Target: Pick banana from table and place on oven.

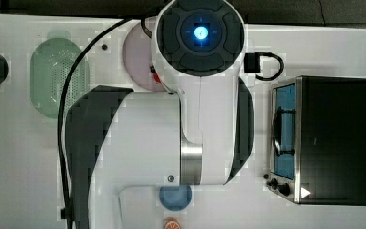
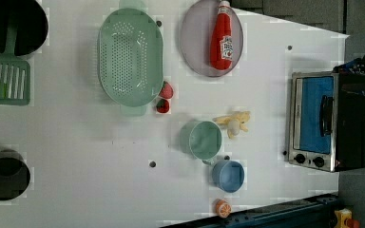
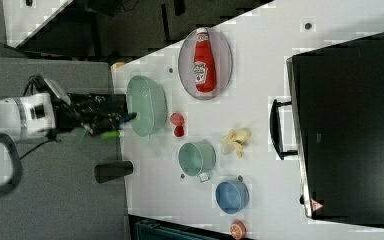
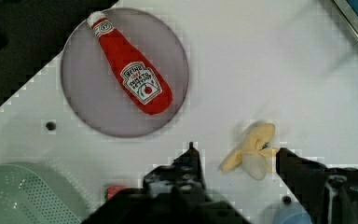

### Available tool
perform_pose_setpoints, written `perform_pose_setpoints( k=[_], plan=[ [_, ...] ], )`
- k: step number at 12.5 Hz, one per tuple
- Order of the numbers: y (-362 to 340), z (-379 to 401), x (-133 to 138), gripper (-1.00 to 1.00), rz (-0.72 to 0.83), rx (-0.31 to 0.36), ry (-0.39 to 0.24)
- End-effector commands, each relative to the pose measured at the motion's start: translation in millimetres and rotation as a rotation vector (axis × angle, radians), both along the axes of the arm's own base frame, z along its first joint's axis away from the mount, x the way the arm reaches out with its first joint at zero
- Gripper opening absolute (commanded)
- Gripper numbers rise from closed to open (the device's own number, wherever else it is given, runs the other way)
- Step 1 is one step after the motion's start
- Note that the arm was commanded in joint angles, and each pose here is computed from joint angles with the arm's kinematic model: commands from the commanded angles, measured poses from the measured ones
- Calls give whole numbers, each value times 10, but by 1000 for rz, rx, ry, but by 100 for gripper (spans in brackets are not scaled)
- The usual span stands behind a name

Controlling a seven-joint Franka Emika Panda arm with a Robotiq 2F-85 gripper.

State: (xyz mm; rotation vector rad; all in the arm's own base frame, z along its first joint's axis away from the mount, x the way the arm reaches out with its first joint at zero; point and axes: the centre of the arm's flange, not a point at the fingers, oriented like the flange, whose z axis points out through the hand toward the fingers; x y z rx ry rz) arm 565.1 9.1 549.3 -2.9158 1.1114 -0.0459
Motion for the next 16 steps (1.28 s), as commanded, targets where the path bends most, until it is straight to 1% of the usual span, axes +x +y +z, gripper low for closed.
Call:
perform_pose_setpoints(
  k=[1,3,6,9,16],
  plan=[
    [-303,652,-1644,58,-148,-29,10],
    [-303,620,-1647,100,-148,-29,17],
    [-299,502,-1624,100,-147,-30,37],
    [-296,159,-1468,100,-144,-31,42],
    [-271,-1279,-1003,100,-130,-31,19]
  ],
)
